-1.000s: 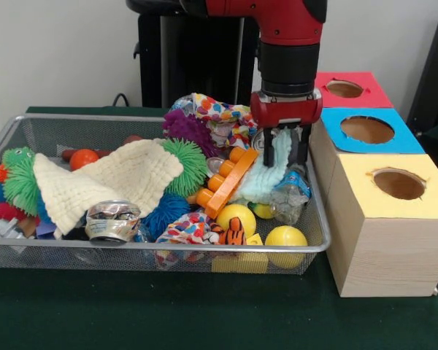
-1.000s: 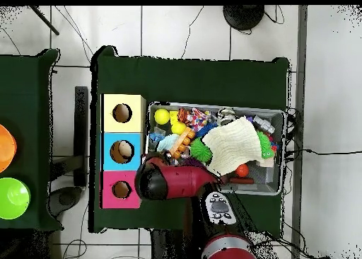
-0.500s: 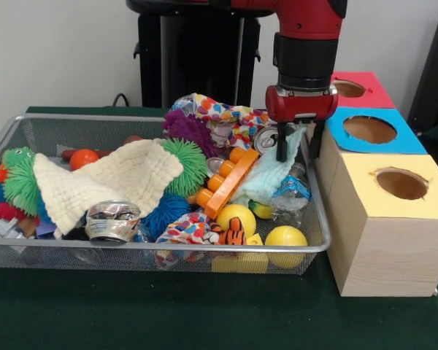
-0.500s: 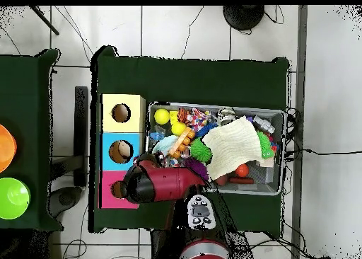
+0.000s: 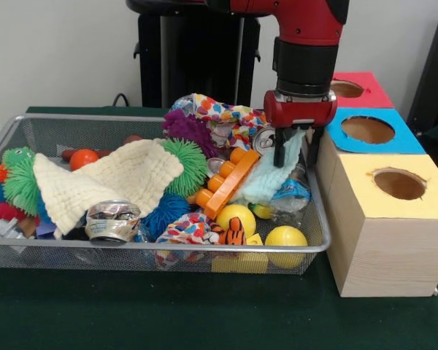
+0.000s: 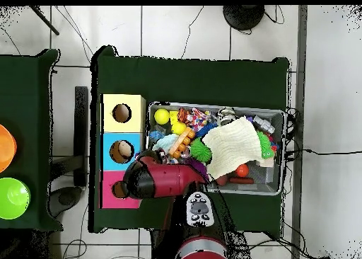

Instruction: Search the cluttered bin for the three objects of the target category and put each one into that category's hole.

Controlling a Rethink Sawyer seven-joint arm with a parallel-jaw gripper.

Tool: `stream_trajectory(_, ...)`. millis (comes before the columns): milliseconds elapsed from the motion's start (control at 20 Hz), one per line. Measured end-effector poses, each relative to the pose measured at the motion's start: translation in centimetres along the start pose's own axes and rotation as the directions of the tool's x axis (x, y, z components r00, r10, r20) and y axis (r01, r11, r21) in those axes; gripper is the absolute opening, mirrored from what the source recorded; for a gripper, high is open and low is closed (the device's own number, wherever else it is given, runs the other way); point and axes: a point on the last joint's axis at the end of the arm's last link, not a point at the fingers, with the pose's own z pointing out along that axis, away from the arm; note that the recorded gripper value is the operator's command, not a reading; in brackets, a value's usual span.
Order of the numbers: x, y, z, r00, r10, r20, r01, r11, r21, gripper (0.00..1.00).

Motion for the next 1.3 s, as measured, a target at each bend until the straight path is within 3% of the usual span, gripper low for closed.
stream_trajectory(750, -4.8, -1.1, 0.8, 0.9990, 0.008, 0.044, -0.009, 0.9998, 0.016, 1.00)
stream_trajectory(1300, -7.1, -1.4, 1.0, 0.9976, 0.003, 0.070, -0.005, 0.9997, 0.024, 1.00)
